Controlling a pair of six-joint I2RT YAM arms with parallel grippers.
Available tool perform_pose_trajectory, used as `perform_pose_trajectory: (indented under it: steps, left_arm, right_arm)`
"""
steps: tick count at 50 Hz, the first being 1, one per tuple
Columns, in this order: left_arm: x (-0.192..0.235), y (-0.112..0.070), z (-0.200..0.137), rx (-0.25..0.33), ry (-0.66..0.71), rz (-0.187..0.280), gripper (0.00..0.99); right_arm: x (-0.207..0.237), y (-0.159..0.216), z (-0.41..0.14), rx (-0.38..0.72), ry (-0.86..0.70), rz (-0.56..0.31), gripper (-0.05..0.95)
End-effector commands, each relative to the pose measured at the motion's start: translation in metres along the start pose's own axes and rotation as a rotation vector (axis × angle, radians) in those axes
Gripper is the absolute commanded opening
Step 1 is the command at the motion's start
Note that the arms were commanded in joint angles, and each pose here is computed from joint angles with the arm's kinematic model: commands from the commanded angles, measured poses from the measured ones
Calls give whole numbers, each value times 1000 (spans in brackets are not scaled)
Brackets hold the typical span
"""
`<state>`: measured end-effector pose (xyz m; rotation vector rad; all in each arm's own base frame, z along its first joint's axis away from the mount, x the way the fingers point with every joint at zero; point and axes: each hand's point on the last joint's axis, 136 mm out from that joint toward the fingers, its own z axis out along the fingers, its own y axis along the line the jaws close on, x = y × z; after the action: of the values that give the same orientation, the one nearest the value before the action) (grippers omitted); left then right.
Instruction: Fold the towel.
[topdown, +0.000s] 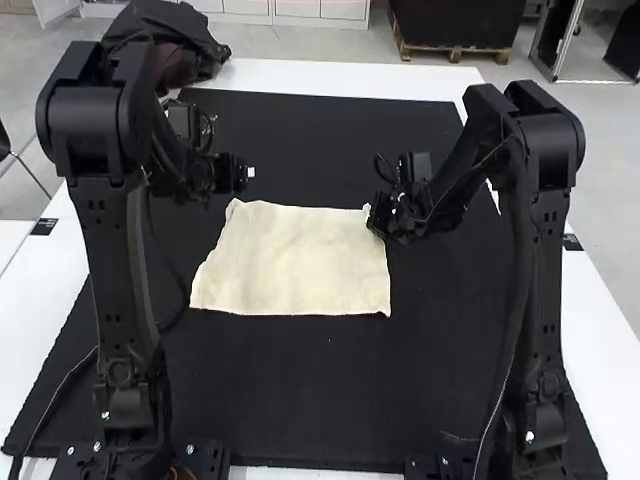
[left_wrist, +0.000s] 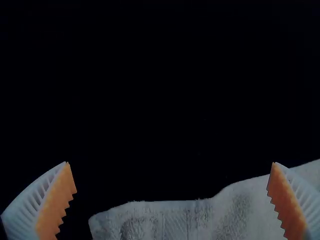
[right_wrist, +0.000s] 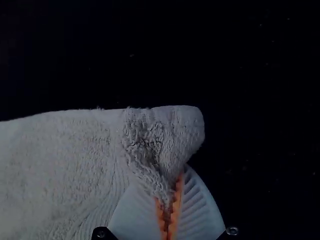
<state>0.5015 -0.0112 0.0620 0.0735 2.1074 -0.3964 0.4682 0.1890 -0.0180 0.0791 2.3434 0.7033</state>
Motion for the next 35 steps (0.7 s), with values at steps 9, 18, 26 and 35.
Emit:
perform_pose_trajectory:
  steps: [9, 18, 26, 35]
  left_arm:
    - [14, 27, -7, -2, 23, -84, 898]
    - [24, 25, -8, 3, 43, -87, 900]
    - [37, 20, -7, 28, 72, -97, 900]
    - [51, 18, -5, 43, 97, -109, 900]
  right_arm:
    - [23, 7, 3, -39, 66, 5, -7]
    - [22, 7, 3, -41, 62, 2, -7]
    - [23, 7, 3, -41, 62, 0, -7]
    - [22, 8, 3, -42, 59, -2, -7]
